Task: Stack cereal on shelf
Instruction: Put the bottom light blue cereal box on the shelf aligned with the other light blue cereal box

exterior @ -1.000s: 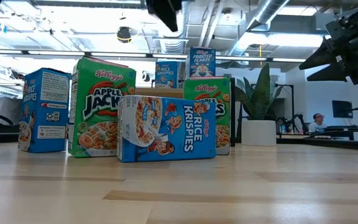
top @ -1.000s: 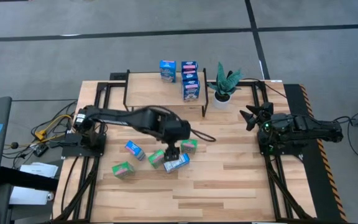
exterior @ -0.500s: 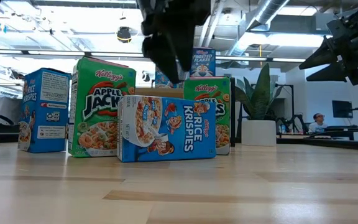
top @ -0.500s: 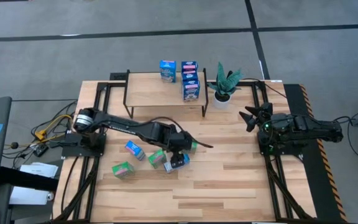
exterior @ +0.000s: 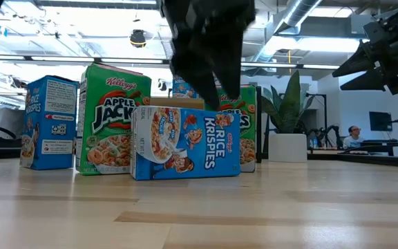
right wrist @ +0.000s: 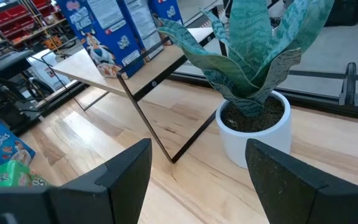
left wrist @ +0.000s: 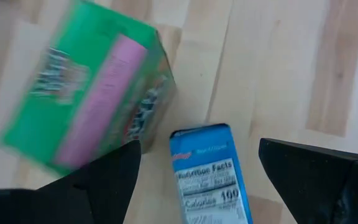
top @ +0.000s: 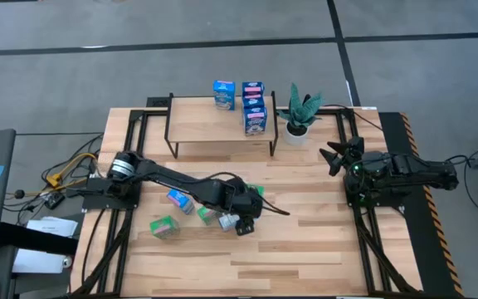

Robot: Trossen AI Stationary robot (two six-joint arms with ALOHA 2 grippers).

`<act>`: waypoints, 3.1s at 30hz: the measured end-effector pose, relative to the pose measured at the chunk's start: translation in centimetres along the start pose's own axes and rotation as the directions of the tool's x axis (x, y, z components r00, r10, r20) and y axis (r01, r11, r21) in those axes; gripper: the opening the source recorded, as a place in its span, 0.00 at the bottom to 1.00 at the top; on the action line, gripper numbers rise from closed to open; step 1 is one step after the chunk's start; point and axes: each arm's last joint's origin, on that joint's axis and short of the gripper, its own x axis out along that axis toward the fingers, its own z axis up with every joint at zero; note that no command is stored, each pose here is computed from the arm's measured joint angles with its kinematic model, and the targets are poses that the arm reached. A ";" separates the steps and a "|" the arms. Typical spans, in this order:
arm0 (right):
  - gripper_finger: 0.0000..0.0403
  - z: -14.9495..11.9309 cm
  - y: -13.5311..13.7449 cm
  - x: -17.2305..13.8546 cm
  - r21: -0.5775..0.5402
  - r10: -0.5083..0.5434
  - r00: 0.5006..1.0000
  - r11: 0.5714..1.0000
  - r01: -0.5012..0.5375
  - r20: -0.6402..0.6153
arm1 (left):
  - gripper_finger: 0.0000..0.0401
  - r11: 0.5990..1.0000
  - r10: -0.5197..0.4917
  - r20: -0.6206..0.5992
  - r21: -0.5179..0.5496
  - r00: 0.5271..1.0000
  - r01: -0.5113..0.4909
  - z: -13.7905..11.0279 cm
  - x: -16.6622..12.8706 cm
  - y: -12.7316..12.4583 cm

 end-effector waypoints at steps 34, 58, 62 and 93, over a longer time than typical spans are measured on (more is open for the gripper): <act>0.71 -0.1 0.1 0.1 -0.007 -0.006 1.000 1.000 0.006 -0.010 | 0.47 0.999 -0.030 -0.042 -0.029 0.999 0.029 0.1 2.6 0.9; 0.71 -0.1 0.1 0.1 -0.007 -0.007 1.000 1.000 0.007 -0.010 | 0.36 0.996 -0.063 -0.077 -0.064 0.995 0.058 0.0 2.4 1.0; 0.71 -0.1 0.1 0.1 -0.007 -0.007 1.000 1.000 0.007 -0.010 | 0.37 0.995 -0.074 -0.065 -0.070 0.995 0.069 0.4 2.1 0.9; 0.71 0.0 0.0 0.1 -0.010 -0.030 1.000 0.999 0.030 0.008 | 0.37 0.916 0.402 0.591 -0.255 0.699 -0.311 7.3 -25.0 10.5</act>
